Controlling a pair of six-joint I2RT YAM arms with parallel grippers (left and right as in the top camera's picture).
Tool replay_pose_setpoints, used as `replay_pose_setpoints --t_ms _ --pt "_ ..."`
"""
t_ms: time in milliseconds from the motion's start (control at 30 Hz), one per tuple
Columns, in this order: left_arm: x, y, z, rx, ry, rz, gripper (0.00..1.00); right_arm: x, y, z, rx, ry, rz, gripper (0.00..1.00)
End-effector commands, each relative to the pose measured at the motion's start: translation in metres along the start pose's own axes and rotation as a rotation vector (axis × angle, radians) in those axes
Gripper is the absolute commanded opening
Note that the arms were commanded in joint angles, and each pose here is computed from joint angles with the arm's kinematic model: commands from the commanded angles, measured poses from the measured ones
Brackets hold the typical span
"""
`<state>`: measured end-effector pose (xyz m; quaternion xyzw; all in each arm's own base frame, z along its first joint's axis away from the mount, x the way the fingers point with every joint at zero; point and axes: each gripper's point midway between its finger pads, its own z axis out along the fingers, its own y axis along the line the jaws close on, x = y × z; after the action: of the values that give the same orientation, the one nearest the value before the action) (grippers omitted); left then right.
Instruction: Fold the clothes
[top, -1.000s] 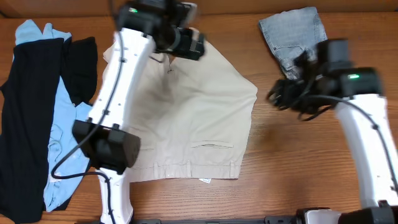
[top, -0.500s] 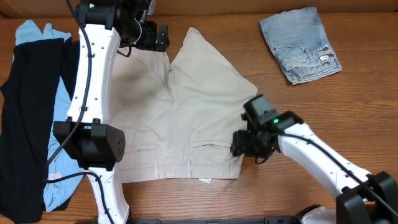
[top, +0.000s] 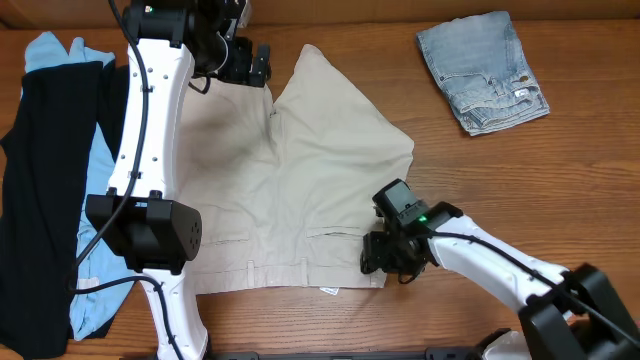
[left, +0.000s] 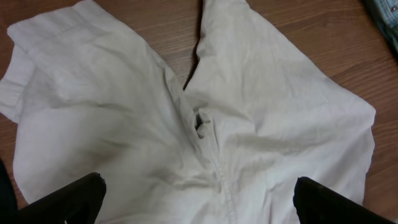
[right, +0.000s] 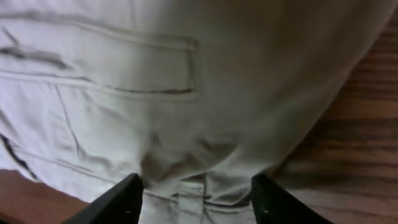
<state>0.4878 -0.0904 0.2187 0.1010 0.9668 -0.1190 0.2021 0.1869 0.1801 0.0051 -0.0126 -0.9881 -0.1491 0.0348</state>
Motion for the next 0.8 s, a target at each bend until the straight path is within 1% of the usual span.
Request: replay_pose_setpoints --t_ms 0,100,133,300,433,500,633,767 --pt "0.0 0.0 -0.004 -0.008 0.001 0.022 1.0 0.004 -0.018 0.011 0.087 0.012 0.104 0.62" --pt "0.002 0.0 -0.003 -0.013 0.008 0.02 1.0 0.004 -0.019 0.011 0.092 0.012 0.112 0.62" --pt "0.002 0.001 -0.002 -0.019 0.009 0.02 1.0 0.004 -0.019 0.011 0.092 0.012 0.112 0.59" --pt "0.003 0.004 -0.002 -0.033 0.013 0.02 1.0 0.006 -0.021 0.01 0.098 0.02 0.116 0.04" --pt "0.003 0.004 -0.002 -0.034 0.013 0.02 1.0 0.0 -0.034 0.001 0.108 0.025 0.195 0.04" --pt "0.003 0.004 -0.002 -0.034 0.011 0.02 1.0 -0.009 -0.045 -0.01 0.106 0.019 0.234 0.04" --pt "0.001 0.004 0.0 -0.034 0.005 0.022 1.0 -0.038 -0.076 -0.041 0.086 -0.025 0.291 0.04" --pt "0.002 0.006 0.005 -0.033 0.011 0.021 1.0 -0.073 -0.121 -0.078 0.059 -0.118 0.354 0.04"
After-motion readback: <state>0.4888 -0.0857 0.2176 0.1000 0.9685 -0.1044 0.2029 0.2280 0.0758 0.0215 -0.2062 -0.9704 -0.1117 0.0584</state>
